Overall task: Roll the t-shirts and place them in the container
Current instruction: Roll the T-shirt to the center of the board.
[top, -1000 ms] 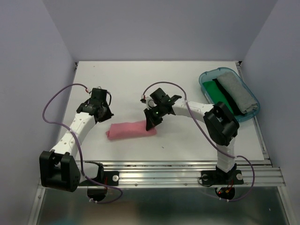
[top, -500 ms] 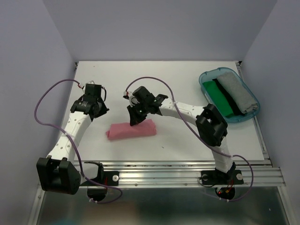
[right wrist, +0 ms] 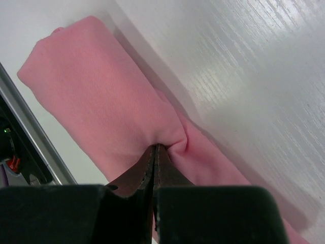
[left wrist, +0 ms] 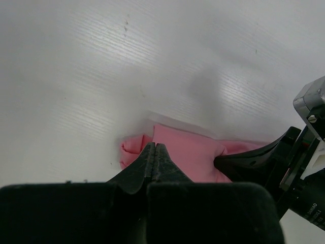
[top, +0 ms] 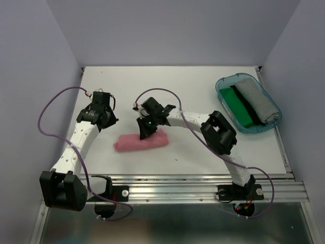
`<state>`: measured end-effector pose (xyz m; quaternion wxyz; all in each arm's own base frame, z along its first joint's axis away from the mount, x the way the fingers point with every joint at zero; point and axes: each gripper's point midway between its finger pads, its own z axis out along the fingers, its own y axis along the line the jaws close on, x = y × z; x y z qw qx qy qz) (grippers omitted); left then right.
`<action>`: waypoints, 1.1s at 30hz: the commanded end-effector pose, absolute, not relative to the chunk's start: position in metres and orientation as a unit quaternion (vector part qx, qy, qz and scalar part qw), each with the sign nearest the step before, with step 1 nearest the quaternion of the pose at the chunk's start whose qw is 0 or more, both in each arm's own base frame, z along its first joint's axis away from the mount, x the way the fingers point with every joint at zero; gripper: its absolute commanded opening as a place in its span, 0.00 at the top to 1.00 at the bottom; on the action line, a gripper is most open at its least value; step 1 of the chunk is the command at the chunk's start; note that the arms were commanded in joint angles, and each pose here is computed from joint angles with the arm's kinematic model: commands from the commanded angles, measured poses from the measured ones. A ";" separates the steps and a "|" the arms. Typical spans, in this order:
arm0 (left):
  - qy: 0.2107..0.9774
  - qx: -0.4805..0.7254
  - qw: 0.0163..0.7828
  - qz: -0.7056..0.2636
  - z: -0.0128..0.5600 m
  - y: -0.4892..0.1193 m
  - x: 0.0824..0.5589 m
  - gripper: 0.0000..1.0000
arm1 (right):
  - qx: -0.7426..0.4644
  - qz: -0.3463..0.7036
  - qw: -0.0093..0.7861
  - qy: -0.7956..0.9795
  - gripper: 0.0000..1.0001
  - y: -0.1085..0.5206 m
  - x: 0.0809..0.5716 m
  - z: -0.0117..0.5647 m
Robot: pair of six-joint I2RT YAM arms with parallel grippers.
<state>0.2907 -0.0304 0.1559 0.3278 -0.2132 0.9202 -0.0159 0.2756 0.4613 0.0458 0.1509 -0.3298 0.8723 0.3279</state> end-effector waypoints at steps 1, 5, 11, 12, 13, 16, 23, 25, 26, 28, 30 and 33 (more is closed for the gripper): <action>0.921 -0.211 0.326 -0.022 0.151 -0.031 0.287 1.00 | -0.332 0.322 0.183 0.868 0.99 0.465 0.284 0.068; 0.923 -0.214 0.316 -0.052 0.142 -0.044 0.284 1.00 | -0.327 0.332 0.230 0.854 0.99 0.465 0.291 0.115; 0.923 -0.220 0.295 -0.110 0.126 -0.078 0.280 1.00 | -0.305 0.344 0.252 0.851 0.99 0.460 0.295 0.141; 0.924 -0.224 0.290 -0.112 0.121 -0.080 0.278 1.00 | -0.300 0.344 0.253 0.853 0.99 0.456 0.298 0.141; 0.924 -0.233 0.280 -0.115 0.112 -0.082 0.274 1.00 | -0.295 0.346 0.254 0.854 0.99 0.455 0.297 0.144; 0.925 -0.261 0.259 -0.098 0.092 -0.077 0.261 1.00 | -0.277 0.337 0.247 0.865 0.99 0.438 0.297 0.133; 0.918 -0.315 0.226 -0.084 0.050 -0.072 0.243 1.00 | -0.244 0.304 0.212 0.896 0.99 0.400 0.286 0.083; 0.921 -0.316 0.214 -0.077 0.037 -0.072 0.240 1.00 | -0.235 0.293 0.208 0.903 0.99 0.392 0.288 0.069; 0.922 -0.317 0.210 -0.074 0.033 -0.072 0.240 1.00 | -0.233 0.285 0.200 0.908 0.99 0.390 0.287 0.057; 0.924 -0.315 0.205 -0.065 0.025 -0.070 0.239 1.00 | -0.230 0.276 0.193 0.913 0.99 0.387 0.286 0.044; 0.925 -0.314 0.204 -0.061 0.023 -0.069 0.240 1.00 | -0.230 0.272 0.186 0.916 0.99 0.386 0.285 0.037; 0.925 -0.309 0.212 -0.059 0.028 -0.068 0.245 1.00 | -0.232 0.276 0.189 0.913 0.99 0.387 0.285 0.040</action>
